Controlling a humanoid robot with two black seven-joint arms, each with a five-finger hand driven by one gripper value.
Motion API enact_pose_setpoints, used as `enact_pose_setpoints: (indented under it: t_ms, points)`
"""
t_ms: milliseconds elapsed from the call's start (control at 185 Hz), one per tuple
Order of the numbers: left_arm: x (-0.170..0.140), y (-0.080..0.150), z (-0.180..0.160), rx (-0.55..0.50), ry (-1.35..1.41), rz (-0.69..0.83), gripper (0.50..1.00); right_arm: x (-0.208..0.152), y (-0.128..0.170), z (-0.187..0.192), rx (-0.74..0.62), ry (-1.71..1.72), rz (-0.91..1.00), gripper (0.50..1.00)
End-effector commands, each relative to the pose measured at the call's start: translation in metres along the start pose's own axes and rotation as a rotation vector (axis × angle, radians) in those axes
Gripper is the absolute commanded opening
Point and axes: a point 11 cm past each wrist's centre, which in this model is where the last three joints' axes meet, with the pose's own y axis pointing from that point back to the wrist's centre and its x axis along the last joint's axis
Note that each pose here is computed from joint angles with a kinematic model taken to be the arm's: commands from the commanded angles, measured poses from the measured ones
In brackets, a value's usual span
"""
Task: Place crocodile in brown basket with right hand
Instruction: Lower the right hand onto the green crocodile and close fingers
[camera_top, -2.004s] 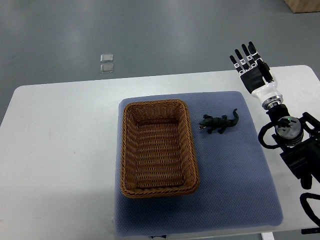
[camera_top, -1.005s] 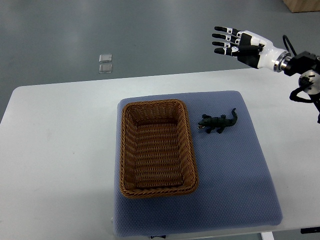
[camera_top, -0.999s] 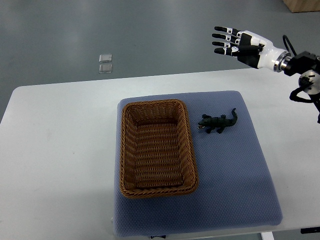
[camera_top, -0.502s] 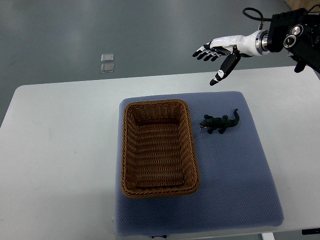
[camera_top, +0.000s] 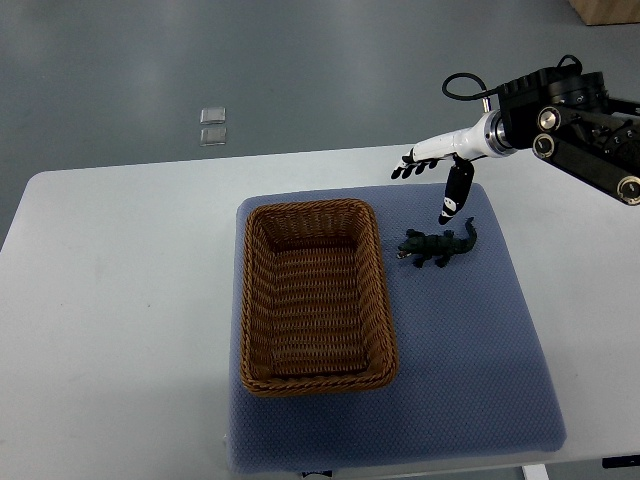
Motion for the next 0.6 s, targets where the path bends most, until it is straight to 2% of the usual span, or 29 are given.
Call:
enact_pose_setpoints:
  t_ms: [0, 238, 594]
  points:
    - [0.000, 0.000, 0.000, 0.000, -0.002, 0.000, 1.000, -0.010, -0.004, 0.006, -0.026, -0.009, -0.019, 0.930]
    - [0.000, 0.000, 0.000, 0.000, -0.001, 0.000, 1.000, -0.035, -0.014, 0.013, -0.028, -0.037, -0.064, 0.930]
    - [0.000, 0.000, 0.000, 0.000, -0.002, 0.000, 1.000, -0.053, -0.023, 0.017, -0.050, -0.015, -0.097, 0.928]
